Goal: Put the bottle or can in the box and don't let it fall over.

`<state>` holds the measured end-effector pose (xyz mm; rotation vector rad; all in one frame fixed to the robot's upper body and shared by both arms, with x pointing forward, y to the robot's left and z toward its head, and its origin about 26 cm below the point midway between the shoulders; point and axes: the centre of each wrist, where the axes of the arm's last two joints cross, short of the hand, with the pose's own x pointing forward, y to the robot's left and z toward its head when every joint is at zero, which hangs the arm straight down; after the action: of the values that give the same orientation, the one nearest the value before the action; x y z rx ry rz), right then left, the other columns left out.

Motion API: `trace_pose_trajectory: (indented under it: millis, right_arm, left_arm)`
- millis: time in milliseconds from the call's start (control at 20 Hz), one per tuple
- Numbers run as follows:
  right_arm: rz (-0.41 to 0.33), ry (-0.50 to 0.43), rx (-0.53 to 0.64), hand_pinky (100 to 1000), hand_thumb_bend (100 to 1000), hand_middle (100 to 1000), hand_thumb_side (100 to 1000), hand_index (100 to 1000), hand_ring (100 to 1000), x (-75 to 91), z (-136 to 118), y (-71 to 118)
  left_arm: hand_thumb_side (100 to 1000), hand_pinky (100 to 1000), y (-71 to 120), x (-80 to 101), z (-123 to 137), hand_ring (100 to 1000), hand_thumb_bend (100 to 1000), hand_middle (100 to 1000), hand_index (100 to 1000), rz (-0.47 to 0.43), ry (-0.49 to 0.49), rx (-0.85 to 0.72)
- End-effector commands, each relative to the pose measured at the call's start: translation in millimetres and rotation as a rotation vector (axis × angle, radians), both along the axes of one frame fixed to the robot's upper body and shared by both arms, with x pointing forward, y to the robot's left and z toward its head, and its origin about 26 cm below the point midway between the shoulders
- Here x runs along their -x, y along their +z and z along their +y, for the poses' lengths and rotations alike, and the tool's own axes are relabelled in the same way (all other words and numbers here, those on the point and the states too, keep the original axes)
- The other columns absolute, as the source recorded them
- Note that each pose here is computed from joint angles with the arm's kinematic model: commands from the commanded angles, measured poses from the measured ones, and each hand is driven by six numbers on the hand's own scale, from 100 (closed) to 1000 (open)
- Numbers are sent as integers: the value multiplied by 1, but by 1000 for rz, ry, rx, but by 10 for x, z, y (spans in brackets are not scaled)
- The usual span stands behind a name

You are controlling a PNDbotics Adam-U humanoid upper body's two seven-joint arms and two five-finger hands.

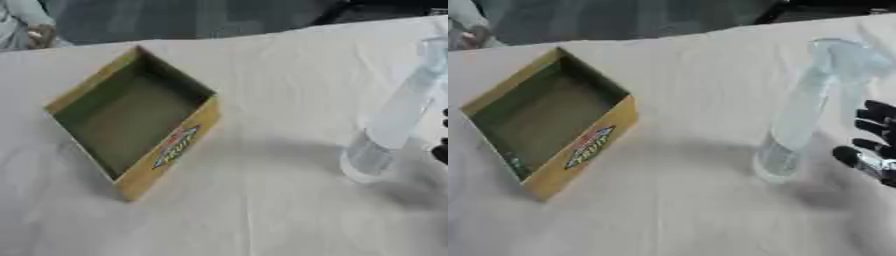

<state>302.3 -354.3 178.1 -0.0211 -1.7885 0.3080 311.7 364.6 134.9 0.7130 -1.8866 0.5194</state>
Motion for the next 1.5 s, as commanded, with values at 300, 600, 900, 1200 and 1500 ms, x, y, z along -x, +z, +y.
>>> trace_pose_trajectory:
  millis: [300,600,900,1200,1500]
  right_arm:
    - [11,26,23,891,636,898,133,943,972,-9,-2,17]
    - [14,52,28,901,644,909,136,948,983,-22,31,16]
    - [44,35,35,901,648,908,141,949,976,-81,21,-45]
    - [101,30,34,901,650,909,142,948,974,-173,10,-168]
    - [122,36,26,901,652,908,134,948,974,-227,19,-253]
  left_arm:
    - [719,847,48,47,87,760,443,691,831,-10,26,-22]
    - [719,847,-11,58,90,760,444,691,831,14,24,-25]
    - [715,846,-62,88,120,760,445,691,831,36,33,-34]
    - [711,845,-104,100,119,760,447,691,831,58,26,-50]
    - [710,845,-133,110,124,760,449,691,832,72,24,-58]
